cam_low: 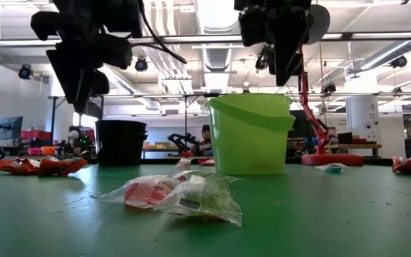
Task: Sort candy
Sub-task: Put the orange chocolate into the black bucket
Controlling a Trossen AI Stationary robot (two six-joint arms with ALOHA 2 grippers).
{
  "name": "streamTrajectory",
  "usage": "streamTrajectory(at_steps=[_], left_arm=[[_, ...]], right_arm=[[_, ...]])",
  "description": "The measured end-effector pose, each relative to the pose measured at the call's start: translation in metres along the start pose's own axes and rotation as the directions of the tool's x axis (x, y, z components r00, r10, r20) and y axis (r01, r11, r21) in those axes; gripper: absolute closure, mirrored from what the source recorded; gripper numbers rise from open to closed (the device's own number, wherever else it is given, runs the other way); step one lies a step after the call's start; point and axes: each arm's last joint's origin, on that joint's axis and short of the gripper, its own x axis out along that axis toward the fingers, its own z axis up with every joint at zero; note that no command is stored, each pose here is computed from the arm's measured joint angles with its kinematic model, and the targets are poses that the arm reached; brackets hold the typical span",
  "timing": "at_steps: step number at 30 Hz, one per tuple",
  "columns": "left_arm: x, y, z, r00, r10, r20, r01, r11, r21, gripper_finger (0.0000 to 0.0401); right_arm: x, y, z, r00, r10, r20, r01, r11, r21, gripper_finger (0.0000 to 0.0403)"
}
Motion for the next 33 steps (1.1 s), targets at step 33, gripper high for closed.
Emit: streamTrajectory(at_steps=[33], left_arm=[[0.082,0.017,-0.023,1.000,0.023,-0.008,-0.024,0.994,-0.102,0.0262]], right_arm=[[-0.038,0.010,-0.015,0.992,0.032,0.119,-0.045,0.993,0.112,0.0257]])
